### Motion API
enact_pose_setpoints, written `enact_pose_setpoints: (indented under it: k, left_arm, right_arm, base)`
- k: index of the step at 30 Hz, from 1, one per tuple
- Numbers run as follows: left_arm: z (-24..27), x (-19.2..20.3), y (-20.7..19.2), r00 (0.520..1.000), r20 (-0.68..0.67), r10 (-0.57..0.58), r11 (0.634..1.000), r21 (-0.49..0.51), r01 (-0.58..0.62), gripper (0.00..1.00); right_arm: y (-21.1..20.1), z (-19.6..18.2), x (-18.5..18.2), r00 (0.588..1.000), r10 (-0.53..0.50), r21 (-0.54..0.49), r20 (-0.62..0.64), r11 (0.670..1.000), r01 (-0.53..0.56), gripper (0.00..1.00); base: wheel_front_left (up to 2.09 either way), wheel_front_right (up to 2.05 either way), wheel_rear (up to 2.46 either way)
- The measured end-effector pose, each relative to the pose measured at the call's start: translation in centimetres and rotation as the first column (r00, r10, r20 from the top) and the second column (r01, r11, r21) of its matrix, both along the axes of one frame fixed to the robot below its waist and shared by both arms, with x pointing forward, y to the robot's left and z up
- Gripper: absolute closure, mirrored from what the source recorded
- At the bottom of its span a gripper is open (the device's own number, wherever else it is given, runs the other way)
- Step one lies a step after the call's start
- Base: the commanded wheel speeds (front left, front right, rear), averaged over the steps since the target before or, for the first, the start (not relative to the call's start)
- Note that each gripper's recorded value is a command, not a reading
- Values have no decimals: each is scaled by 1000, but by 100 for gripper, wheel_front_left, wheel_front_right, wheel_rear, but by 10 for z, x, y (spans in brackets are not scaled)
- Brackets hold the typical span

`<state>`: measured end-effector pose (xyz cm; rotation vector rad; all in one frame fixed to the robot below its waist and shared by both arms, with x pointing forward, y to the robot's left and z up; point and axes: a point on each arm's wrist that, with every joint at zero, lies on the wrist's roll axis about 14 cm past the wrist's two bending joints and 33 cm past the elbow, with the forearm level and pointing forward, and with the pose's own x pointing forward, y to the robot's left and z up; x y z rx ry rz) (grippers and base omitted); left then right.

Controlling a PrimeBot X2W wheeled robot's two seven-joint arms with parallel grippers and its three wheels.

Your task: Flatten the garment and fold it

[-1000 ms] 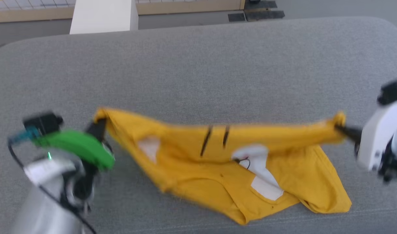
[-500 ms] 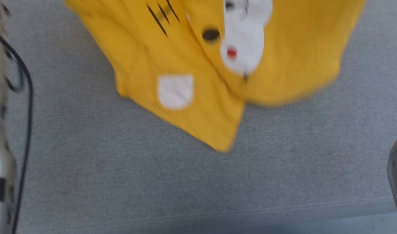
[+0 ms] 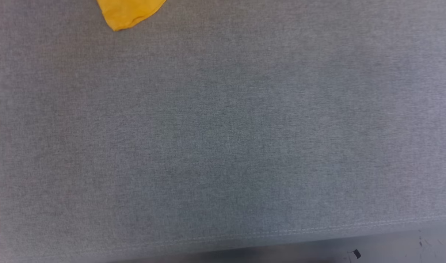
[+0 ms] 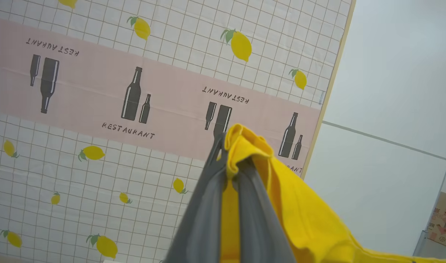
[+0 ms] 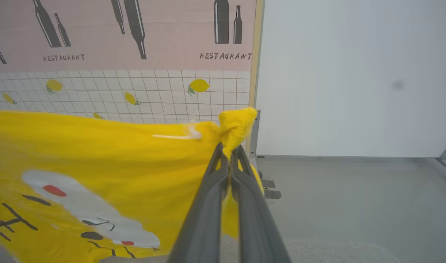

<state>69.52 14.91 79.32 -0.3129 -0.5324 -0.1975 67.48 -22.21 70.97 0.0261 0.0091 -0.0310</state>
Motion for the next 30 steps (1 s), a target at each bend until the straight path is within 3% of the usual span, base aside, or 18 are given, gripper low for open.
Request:
enact_pose_setpoints:
  k: [8,14,18,23,28,30]
  left_arm:
    - [-82,20,17,991,-135,7,1000,14,-5,100]
    - [-157,-1,30,957,-289,4,1000,3,-3,100]
    - [-198,-36,38,927,-376,-11,1000,-18,5,100]
    - [-254,-105,42,859,-512,-29,1000,-19,22,100]
    - [-300,-189,41,769,-634,-79,991,-130,-5,100]
    - [-324,-231,40,708,-700,-92,986,-165,-35,100]
  right_arm:
    - [16,-86,16,990,53,90,-131,995,-41,100]
    - [33,-155,-13,966,127,173,-223,981,-89,100]
    - [33,-193,-55,946,157,210,-283,973,-98,100]
    - [30,-238,-133,908,186,288,-374,954,-77,100]
    - [24,-271,-217,864,189,320,-466,947,-35,100]
    - [18,-279,-250,853,178,334,-491,942,-4,100]
  base:
    - [0,0,0]
    - [0,0,0]
    - [0,0,0]
    - [0,0,0]
    - [0,0,0]
    - [0,0,0]
